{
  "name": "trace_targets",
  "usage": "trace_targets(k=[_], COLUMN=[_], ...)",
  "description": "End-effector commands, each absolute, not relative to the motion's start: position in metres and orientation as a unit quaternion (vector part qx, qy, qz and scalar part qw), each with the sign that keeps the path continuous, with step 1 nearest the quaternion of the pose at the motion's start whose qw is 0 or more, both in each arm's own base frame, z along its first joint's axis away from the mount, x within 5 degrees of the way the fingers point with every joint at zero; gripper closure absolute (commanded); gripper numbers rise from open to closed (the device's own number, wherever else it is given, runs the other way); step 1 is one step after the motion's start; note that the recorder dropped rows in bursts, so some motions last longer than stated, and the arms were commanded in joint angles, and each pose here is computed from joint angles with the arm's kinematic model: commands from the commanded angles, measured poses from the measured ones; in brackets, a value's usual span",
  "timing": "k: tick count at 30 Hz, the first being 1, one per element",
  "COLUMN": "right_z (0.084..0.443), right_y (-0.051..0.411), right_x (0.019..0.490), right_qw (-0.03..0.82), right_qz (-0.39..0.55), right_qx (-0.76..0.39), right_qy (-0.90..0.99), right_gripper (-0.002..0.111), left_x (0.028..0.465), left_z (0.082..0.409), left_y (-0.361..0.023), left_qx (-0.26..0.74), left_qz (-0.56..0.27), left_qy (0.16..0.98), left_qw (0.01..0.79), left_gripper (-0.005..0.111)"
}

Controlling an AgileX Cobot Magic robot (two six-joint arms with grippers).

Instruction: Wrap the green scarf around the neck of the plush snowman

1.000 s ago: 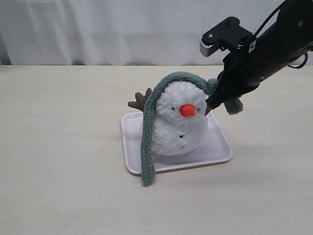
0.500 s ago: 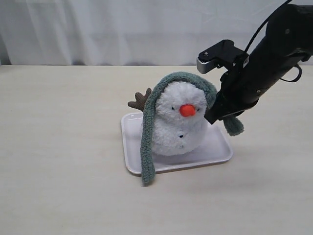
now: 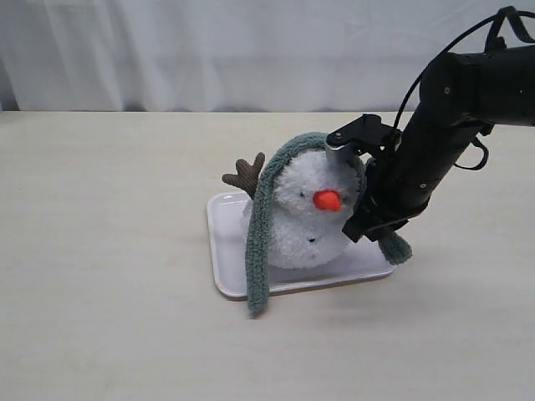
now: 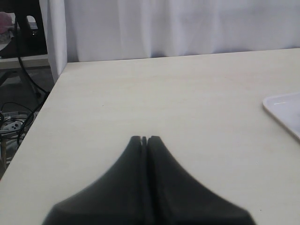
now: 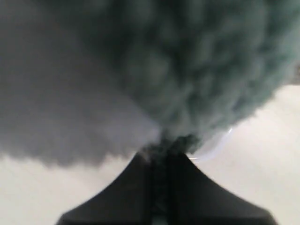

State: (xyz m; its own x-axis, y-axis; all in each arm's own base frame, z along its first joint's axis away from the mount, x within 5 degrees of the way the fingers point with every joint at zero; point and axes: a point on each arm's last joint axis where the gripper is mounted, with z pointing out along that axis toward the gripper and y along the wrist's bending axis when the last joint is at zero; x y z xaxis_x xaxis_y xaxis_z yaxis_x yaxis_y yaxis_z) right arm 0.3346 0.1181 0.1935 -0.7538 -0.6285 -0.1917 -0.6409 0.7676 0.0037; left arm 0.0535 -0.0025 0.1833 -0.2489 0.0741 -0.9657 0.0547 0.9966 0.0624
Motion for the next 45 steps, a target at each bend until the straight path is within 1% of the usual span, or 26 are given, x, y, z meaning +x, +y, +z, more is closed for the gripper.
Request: trace_targets(k=[1,4,12,15,20,21,25,27,30,34,35,36,37,38,39,41,45], right_z=[0.192,0.192,0.191,0.192,0.208,0.218,0.239,0.252,0.273,0.301,0.308,0.312,0.318,0.321,0.32,0.316,0.311], right_y=[0.117,0.116,0.115,0.114,0.111,0.109,0.109,0.111,0.112,0.111,0.113,0.114,0.115,0.116,0.116,0.117,0.121], right_x=[0.335,0.333,0.326,0.323,0.314,0.309,0.299,0.294,0.292,0.294,0.295,0.295,0.296,0.298,0.299,0.301,0.314], right_qw=[0.089,0.08,0.04,0.026,0.005,0.0,0.016,0.04,0.111,0.224,0.257,0.272,0.295,0.307,0.306,0.298,0.288], right_qz=[0.036,0.036,0.04,0.042,0.043,0.044,0.055,0.076,0.085,0.079,0.092,0.099,0.107,0.106,0.104,0.104,0.108], right_qx=[-0.34,-0.349,-0.351,-0.352,-0.356,-0.353,-0.339,-0.333,-0.326,-0.311,-0.287,-0.279,-0.271,-0.278,-0.287,-0.288,-0.278], right_qy=[0.935,0.933,0.935,0.935,0.934,0.935,0.939,0.939,0.935,0.92,0.918,0.916,0.91,0.904,0.902,0.904,0.91], right_gripper=[0.104,0.099,0.064,0.059,0.059,0.059,0.059,0.059,0.06,0.06,0.06,0.063,0.07,0.076,0.079,0.079,0.075], left_x=[0.054,0.054,0.054,0.054,0.054,0.054,0.054,0.054,0.054,0.054,0.054,0.054,0.054,0.054,0.054,0.054,0.054], left_z=[0.183,0.183,0.183,0.183,0.183,0.183,0.183,0.183,0.183,0.183,0.183,0.183,0.183,0.183,0.183,0.183,0.183], left_y=[-0.002,-0.002,-0.002,-0.002,-0.002,-0.002,-0.002,-0.002,-0.002,-0.002,-0.002,-0.002,-0.002,-0.002,-0.002,-0.002,-0.002], left_qx=[0.041,0.041,0.041,0.041,0.041,0.041,0.041,0.041,0.041,0.041,0.041,0.041,0.041,0.041,0.041,0.041,0.041], left_qz=[0.009,0.009,0.009,0.009,0.009,0.009,0.009,0.009,0.009,0.009,0.009,0.009,0.009,0.009,0.009,0.009,0.009], left_qy=[0.787,0.787,0.787,0.787,0.787,0.787,0.787,0.787,0.787,0.787,0.787,0.787,0.787,0.787,0.787,0.787,0.787], left_qw=[0.616,0.616,0.616,0.616,0.616,0.616,0.616,0.616,0.616,0.616,0.616,0.616,0.616,0.616,0.616,0.616,0.616], left_gripper=[0.107,0.107,0.107,0.107,0.107,0.107,0.107,0.107,0.107,0.107,0.107,0.107,0.107,0.107,0.107,0.107,0.107])
